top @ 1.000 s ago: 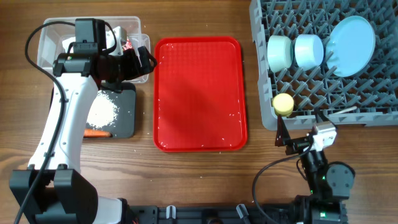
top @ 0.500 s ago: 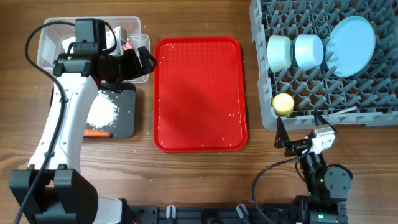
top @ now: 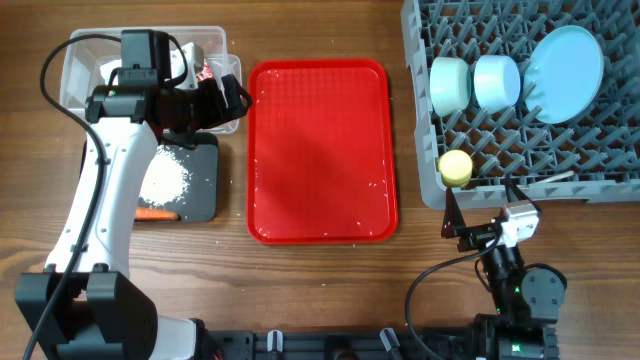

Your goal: Sort waste into correct bins and load items into the dishwasher rack

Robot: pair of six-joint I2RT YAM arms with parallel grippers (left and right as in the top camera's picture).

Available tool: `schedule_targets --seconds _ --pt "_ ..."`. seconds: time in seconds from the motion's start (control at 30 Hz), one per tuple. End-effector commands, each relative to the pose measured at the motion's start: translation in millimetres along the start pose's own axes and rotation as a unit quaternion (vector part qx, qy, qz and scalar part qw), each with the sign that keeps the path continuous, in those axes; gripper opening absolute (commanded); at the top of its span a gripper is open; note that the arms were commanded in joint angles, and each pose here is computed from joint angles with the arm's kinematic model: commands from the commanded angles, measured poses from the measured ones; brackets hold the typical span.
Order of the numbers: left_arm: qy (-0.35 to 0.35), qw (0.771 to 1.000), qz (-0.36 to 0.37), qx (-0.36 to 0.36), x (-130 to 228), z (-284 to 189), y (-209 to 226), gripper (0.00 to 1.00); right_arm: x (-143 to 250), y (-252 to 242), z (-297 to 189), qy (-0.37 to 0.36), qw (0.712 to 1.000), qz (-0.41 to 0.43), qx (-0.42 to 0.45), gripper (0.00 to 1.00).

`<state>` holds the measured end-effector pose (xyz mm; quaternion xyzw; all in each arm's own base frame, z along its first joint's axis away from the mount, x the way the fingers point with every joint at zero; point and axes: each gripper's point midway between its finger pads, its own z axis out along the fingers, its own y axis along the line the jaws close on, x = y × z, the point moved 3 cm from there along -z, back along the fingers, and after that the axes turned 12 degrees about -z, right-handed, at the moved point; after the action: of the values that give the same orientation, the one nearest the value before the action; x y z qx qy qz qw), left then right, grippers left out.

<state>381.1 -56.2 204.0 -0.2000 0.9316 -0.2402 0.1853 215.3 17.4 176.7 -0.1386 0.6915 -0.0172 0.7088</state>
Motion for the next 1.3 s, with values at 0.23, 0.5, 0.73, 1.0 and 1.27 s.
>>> schedule_targets --seconds 0.23,0.5,0.73,1.0,1.27 --pt "-0.122 0.985 0.124 0.000 -26.7 -50.6 -16.0 1.00 -2.7 -1.1 -0.8 -0.007 1.000 0.004 0.005 1.00" --pt "-0.275 0.939 0.207 0.022 -19.5 -135.0 -39.2 1.00 -2.7 -1.1 -0.8 -0.007 1.000 0.004 0.005 1.00" --pt "-0.379 0.897 0.219 0.059 17.5 -141.5 -8.7 1.00 -2.7 -1.1 -0.8 -0.007 1.000 0.004 0.005 1.00" --pt "-0.442 0.867 0.215 0.078 78.0 -107.0 50.9 1.00 -2.7 -1.1 -0.8 -0.007 1.000 0.004 0.005 1.00" --pt "-0.479 0.843 0.226 0.093 112.3 -74.9 83.8 1.00 -2.7 -1.1 -0.8 -0.007 1.000 0.004 0.005 1.00"
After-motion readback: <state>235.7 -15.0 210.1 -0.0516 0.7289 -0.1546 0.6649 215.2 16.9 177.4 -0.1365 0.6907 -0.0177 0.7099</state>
